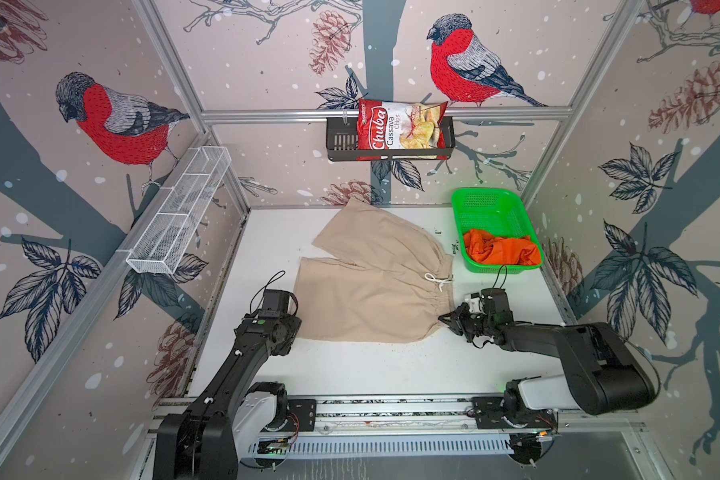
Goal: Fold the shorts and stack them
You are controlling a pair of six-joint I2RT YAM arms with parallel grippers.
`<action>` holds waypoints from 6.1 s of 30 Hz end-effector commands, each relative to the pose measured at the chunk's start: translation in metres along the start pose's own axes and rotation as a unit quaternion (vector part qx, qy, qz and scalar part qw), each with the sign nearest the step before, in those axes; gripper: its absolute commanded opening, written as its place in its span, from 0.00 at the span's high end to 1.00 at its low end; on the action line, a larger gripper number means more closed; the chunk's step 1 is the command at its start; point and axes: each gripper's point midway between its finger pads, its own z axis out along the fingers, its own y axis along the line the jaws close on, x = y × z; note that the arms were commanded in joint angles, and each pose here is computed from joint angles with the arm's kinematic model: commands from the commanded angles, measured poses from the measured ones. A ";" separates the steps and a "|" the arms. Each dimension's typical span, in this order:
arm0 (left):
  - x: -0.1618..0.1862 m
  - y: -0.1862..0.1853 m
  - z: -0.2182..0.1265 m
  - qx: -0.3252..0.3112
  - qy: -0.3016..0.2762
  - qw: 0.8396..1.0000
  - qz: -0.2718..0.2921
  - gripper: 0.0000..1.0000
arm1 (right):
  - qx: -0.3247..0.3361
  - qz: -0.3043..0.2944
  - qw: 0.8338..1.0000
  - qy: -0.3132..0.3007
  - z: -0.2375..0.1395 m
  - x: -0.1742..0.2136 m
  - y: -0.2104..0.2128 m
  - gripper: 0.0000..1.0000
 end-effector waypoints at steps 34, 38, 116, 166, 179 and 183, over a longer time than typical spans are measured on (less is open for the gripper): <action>-0.022 0.014 0.019 -0.052 -0.042 0.998 0.014 1.00 | 0.025 -0.015 1.000 0.005 0.004 0.006 -0.001 1.00; -0.026 0.019 0.009 -0.051 -0.055 0.997 0.009 1.00 | 0.024 -0.022 0.999 0.016 0.011 0.012 0.005 1.00; -0.095 -0.286 -0.167 0.238 -0.245 0.892 0.296 1.00 | -0.025 -0.035 0.998 0.043 -0.073 0.029 0.110 1.00; -0.096 -0.342 -0.216 0.318 -0.321 0.824 0.341 1.00 | 0.008 -0.001 0.995 0.103 -0.089 0.060 0.100 1.00; -0.089 -0.384 -0.211 0.354 -0.325 0.797 0.365 1.00 | 0.011 0.013 0.995 0.101 -0.089 0.059 0.094 1.00; -0.088 -0.395 -0.202 0.363 -0.324 0.793 0.367 1.00 | 0.010 0.016 0.995 0.097 -0.089 0.055 0.094 1.00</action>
